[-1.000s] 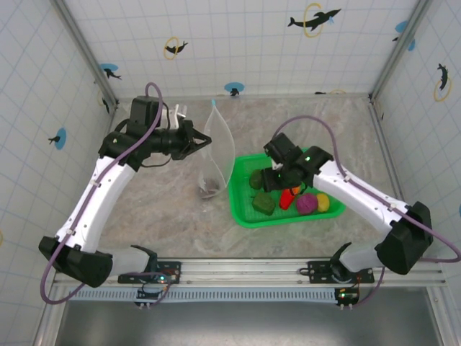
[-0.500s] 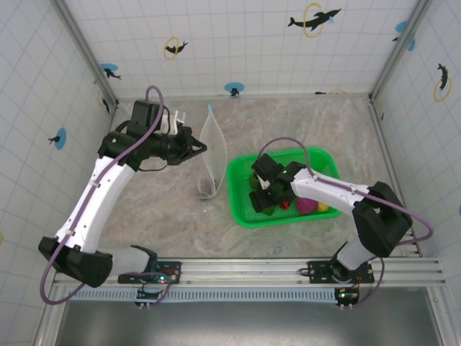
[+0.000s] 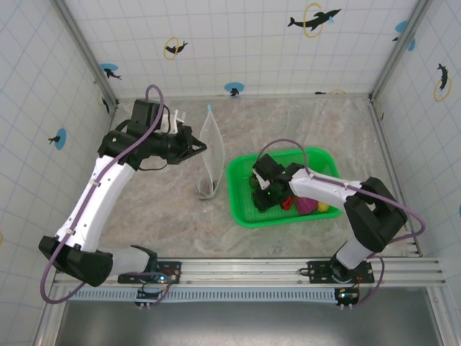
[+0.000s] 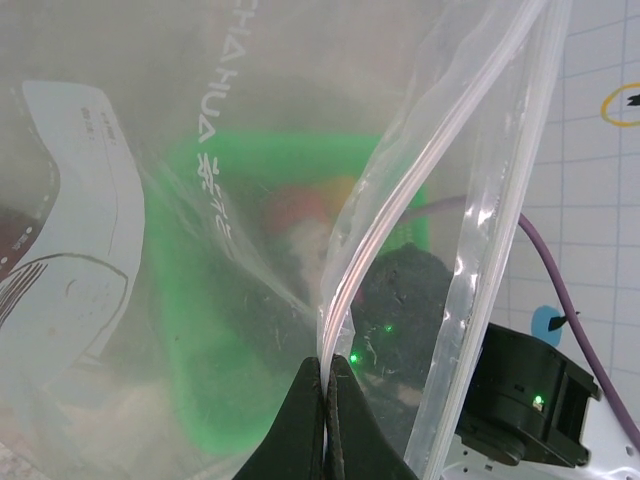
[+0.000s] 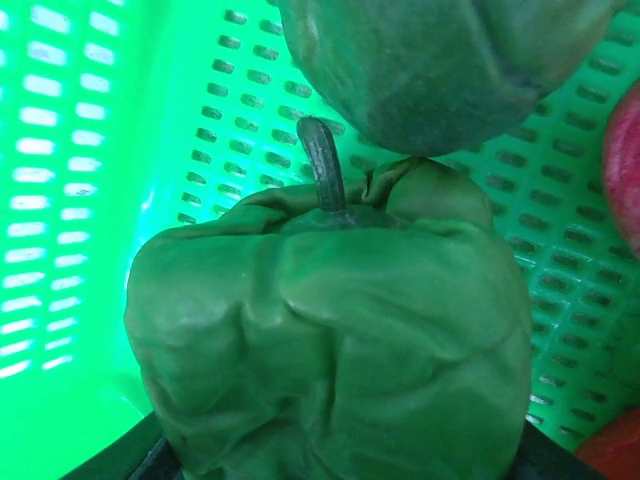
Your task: Place the food in the zip-top bag and seal the zipper
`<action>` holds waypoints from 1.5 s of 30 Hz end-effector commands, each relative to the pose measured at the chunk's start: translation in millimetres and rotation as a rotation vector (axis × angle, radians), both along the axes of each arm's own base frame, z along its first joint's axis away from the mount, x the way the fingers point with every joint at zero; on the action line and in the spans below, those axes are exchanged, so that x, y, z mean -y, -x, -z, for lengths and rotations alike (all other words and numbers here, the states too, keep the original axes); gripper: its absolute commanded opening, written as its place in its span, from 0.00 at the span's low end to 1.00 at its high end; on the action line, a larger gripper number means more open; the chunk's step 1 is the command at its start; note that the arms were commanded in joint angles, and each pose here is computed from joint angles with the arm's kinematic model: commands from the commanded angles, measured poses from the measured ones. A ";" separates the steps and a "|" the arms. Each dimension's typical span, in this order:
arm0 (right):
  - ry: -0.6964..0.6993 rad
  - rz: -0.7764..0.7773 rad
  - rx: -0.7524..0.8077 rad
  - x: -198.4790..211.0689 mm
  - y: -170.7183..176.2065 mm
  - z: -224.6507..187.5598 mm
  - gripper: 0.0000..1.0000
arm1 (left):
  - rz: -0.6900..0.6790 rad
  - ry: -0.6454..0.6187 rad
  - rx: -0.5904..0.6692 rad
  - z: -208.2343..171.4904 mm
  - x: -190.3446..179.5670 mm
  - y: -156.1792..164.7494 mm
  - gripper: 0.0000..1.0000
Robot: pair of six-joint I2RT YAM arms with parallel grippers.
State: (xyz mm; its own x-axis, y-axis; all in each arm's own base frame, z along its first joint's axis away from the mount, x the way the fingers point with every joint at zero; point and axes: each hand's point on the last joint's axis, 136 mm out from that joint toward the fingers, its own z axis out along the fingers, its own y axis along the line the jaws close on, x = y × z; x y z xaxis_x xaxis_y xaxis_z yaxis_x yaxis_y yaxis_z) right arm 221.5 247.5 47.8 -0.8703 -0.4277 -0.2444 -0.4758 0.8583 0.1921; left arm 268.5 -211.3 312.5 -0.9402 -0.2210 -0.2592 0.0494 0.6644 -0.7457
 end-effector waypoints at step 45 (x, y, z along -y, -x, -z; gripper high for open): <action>-0.457 0.163 0.355 -92.1 -73.9 -263.1 0.53 | -0.003 0.217 0.082 -47.4 22.4 -19.7 0.00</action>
State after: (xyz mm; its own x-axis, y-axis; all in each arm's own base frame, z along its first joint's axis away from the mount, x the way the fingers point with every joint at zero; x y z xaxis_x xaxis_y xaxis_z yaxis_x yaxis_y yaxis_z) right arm 295.3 343.4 323.9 -0.7475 -0.0232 -0.6638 -0.4674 0.7284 0.5009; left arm 288.4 -233.2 333.1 -0.9266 -0.2872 -0.2429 0.0639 0.5160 -0.8542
